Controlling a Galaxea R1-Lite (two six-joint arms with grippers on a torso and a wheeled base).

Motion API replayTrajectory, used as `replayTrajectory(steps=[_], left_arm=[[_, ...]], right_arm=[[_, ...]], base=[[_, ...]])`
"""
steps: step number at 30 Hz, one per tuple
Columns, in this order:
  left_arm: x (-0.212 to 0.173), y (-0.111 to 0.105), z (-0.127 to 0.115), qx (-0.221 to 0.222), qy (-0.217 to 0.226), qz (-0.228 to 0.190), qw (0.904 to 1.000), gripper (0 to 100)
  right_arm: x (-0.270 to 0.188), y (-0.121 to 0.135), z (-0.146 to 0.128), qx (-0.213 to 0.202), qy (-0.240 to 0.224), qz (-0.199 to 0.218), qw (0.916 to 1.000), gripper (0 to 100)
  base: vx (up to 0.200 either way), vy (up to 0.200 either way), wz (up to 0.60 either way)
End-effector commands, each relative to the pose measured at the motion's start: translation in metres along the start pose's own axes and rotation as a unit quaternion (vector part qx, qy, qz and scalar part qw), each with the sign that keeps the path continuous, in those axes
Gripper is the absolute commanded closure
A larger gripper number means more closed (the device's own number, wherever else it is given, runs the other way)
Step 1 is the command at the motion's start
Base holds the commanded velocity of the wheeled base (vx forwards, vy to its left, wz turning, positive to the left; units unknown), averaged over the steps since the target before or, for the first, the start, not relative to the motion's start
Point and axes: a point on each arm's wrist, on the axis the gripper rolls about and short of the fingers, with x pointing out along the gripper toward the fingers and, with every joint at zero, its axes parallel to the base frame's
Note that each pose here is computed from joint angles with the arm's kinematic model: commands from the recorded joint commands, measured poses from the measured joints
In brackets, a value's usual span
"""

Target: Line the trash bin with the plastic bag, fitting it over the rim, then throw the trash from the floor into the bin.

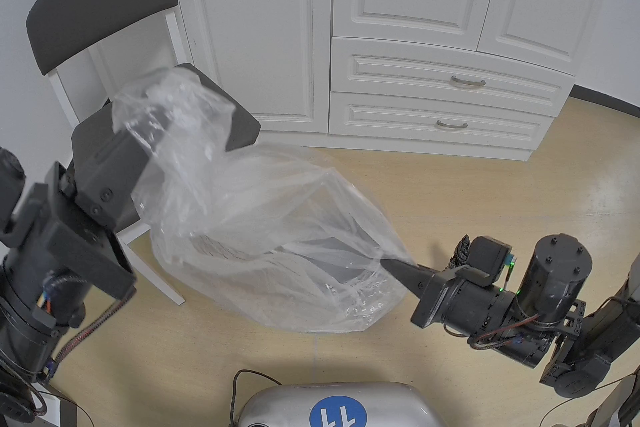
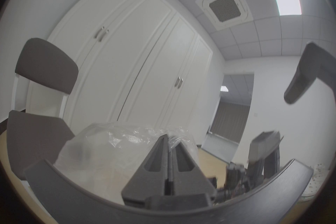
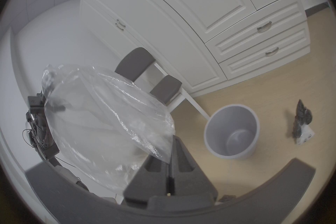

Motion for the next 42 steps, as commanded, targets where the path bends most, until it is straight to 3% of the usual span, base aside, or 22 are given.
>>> replayTrajectory(steps=[1,3,5,6,13,21,25,32,33,37,39,40,41,42], left_arm=[[-0.01,0.013,-0.026,0.016,0.103,0.017,0.9944,100],[-0.013,0.019,-0.033,0.018,0.142,0.022,0.9894,100],[-0.013,0.019,-0.033,0.018,0.142,0.022,0.9894,100],[-0.016,0.027,-0.04,0.02,0.183,0.03,0.9825,100],[-0.021,0.037,-0.05,0.019,0.239,0.044,0.9699,100],[-0.022,0.047,-0.059,0.015,0.305,0.074,0.9494,100],[-0.022,0.055,-0.064,0.007,0.346,0.087,0.9342,100],[-0.025,0.069,-0.07,-0.014,0.372,0.08,0.9247,100],[-0.025,0.074,-0.072,-0.017,0.376,0.087,0.9225,100],[-0.025,0.081,-0.076,-0.02,0.383,0.099,0.918,100],[-0.025,0.088,-0.077,-0.021,0.386,0.111,0.9154,100],[-0.025,0.088,-0.077,-0.021,0.386,0.111,0.9154,100],[-0.026,0.092,-0.078,-0.024,0.389,0.111,0.9143,100],[-0.026,0.093,-0.077,-0.025,0.388,0.112,0.9144,100]], right_arm=[[-0.02,0.009,0.05,-0.01,-0.053,-0.011,0.9985,100],[-0.027,0.009,0.067,-0.01,-0.063,-0.026,0.9976,100],[-0.027,0.009,0.067,-0.01,-0.063,-0.026,0.9976,100],[-0.035,0.007,0.087,-0.012,-0.076,-0.051,0.9957,100],[-0.048,0.006,0.116,-0.022,-0.1,-0.084,0.9912,100],[-0.054,0.011,0.128,-0.026,-0.128,-0.1,0.9863,100],[-0.055,0.013,0.127,-0.051,-0.132,-0.114,0.9833,100],[-0.048,0.003,0.116,-0.095,-0.114,-0.167,0.9748,100],[-0.045,-0.004,0.109,-0.119,-0.1,-0.193,0.9688,100],[-0.043,-0.015,0.098,-0.158,-0.072,-0.23,0.9576,100],[-0.044,-0.029,0.091,-0.194,-0.046,-0.263,0.9439,100],[-0.044,-0.029,0.091,-0.194,-0.046,-0.263,0.9439,100],[-0.045,-0.037,0.088,-0.213,-0.034,-0.284,0.9342,100],[-0.045,-0.039,0.088,-0.216,-0.033,-0.289,0.9321,100]], base=[[0.0,0.0,0.0],[0.0,0.0,0.0],[0.0,0.0,0.0],[0.0,0.0,0.0],[0.0,0.0,0.0],[0.0,0.0,0.0],[0.0,0.0,0.0],[0.0,0.0,0.0],[0.0,0.0,0.0],[0.0,0.0,0.0],[0.0,0.0,0.0],[0.0,0.0,0.0],[0.0,0.0,0.0],[0.0,0.0,0.0]])
